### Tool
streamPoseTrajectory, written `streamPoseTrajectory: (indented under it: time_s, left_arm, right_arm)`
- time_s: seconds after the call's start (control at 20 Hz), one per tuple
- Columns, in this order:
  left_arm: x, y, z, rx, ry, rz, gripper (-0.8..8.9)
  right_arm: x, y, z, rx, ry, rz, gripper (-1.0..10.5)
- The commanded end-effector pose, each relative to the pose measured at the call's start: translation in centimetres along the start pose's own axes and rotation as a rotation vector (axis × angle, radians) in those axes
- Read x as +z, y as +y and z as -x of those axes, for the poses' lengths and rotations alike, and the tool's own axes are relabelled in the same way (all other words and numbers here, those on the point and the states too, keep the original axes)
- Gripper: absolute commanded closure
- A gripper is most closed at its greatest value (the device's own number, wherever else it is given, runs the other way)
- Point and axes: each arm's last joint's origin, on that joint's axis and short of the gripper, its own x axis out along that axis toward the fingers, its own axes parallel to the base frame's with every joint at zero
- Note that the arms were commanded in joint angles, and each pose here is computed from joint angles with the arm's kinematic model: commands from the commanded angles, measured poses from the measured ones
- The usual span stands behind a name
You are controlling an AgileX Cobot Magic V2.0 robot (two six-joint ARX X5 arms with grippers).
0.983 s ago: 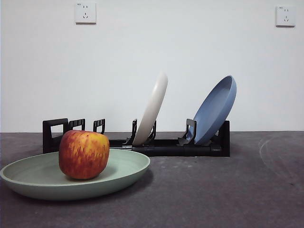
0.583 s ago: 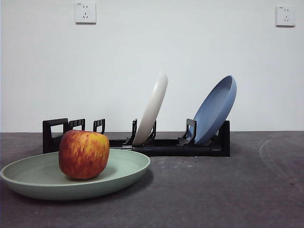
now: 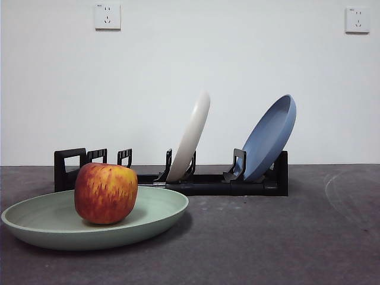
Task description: Take the green plate from the plate rack,put the plate on the table,take the apple from the table,put the apple in the plate
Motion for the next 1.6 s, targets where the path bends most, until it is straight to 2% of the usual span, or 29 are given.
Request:
streamPoseTrajectory:
  time_s: [0.05,0.15,0.2,0.3,0.4,0.6,0.65,0.8,0.9,1.2,1.45,1.6]
  left_arm:
    - [-0.3,2.0,1.3,0.066,-0.078,0.114,8.17]
    - [-0.8,3.3,3.0,0.136,-0.199,0.322,8.17]
    - [-1.2,3.7,3.8,0.191,-0.258,0.364,8.17]
    - [-1.8,4.1,5.0,0.29,-0.423,0.38,8.17]
    - [-2.5,4.2,5.2,0.319,-0.624,0.333,8.17]
    - [-5.1,4.8,1.8,0.166,-1.021,0.093,8.17]
    - [-6.0,5.1,0.5,0.158,-1.109,0.04,8.17]
    - [-9.3,6.3,-4.1,0.17,-1.279,-0.054,8.17]
    - [-11.4,7.2,-7.0,0.209,-1.264,-0.019,8.17]
    - [-16.5,9.2,-13.3,0.352,-1.063,0.172,8.17]
    - [-18.1,9.9,-14.4,0.497,-0.939,0.273,8.17]
    - [-19.1,10.1,-15.4,0.522,-0.785,0.287,8.17]
  right_arm:
    - [-0.3,-0.1,-0.2,-0.02,0.023,-0.001,9.5]
    - [-0.3,-0.1,-0.2,-0.02,0.023,-0.001,9.5]
    - [-0.3,-0.1,-0.2,-0.02,0.023,-0.002,9.5]
    - [-0.3,-0.1,-0.2,-0.02,0.023,-0.002,9.5]
    - [-0.3,-0.1,-0.2,-0.02,0.023,-0.002,9.5]
    - [-0.3,-0.1,-0.2,-0.02,0.023,-0.002,9.5]
    - [-0.3,-0.1,-0.2,-0.02,0.023,-0.001,9.5]
    - [-0.3,-0.1,-0.2,-0.02,0.023,-0.002,9.5]
    - [-0.3,-0.1,-0.2,-0.02,0.023,-0.002,9.5]
    - [-0.3,-0.1,-0.2,-0.02,0.023,-0.001,9.5]
    - [-0.3,-0.1,-0.2,-0.022,0.021,-0.002,9.5]
    - [-0.3,-0.1,-0.2,-0.023,0.021,-0.002,9.5]
